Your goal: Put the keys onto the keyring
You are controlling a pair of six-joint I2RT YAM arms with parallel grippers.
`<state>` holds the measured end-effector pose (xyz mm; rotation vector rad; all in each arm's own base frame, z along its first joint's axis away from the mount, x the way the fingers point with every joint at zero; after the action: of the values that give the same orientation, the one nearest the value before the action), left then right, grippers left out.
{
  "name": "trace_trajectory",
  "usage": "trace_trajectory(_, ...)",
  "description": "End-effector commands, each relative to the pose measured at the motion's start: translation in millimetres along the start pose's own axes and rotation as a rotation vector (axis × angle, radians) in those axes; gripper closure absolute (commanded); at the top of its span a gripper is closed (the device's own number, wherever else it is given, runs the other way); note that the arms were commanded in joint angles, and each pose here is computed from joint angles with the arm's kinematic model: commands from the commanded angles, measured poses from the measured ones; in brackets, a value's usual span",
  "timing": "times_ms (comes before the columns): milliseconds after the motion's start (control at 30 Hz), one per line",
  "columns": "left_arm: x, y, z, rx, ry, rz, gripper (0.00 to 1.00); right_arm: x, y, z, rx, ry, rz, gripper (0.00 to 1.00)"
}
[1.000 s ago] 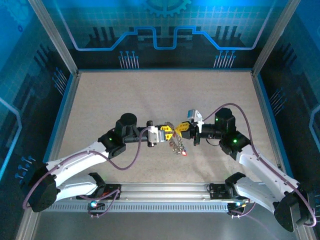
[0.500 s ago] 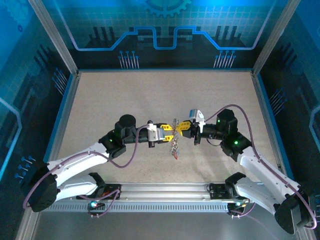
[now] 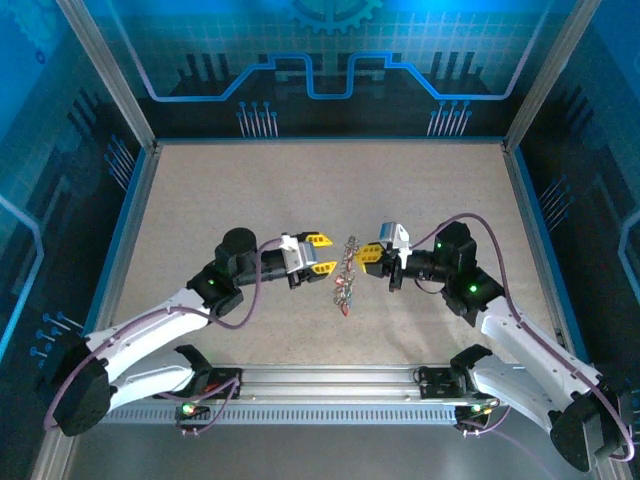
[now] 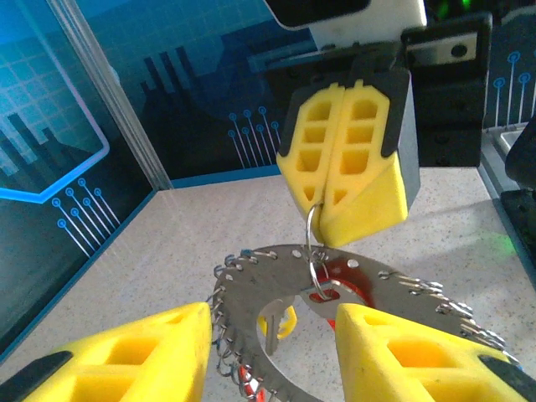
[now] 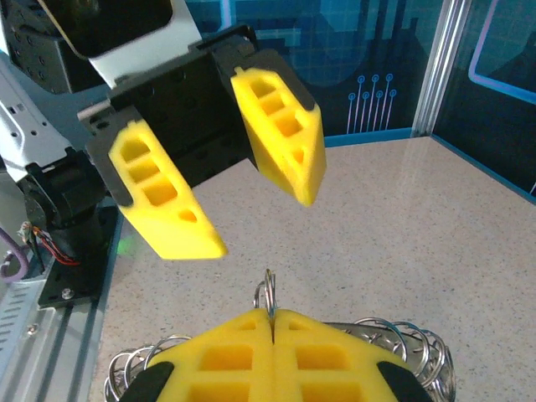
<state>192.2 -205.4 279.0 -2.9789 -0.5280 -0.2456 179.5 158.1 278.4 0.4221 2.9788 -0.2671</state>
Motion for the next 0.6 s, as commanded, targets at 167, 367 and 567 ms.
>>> trace_trajectory(167,-3.0,6.1,-7.5,-0.017,-0.116,0.119,0.57,1.6,-2.3,-11.3,-0.070,-0.131,0.031,1.00)
trace_trajectory(367,-1.3,13.7,-3.8,-0.016,-0.173,0.149,0.63,2.9,-0.4,-7.0,-0.072,-0.137,0.030,1.00)
trace_trajectory(567,1.8,19.2,-7.8,-0.020,-0.190,0.165,0.65,3.2,2.8,-8.6,-0.087,-0.165,0.026,1.00)
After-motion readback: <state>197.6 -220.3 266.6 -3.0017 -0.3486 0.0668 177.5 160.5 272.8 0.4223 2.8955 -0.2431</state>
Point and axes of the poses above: each hand's point on the last joint's axis, 136 mm out from that joint toward the fingers, its own y axis out along the fingers, its own x axis along the line the jaws close on, z = x × y, the point moved 9 cm from there along -y, back along the fingers, and after that the axes turned 7 degrees about -y, right-handed, at the moved point
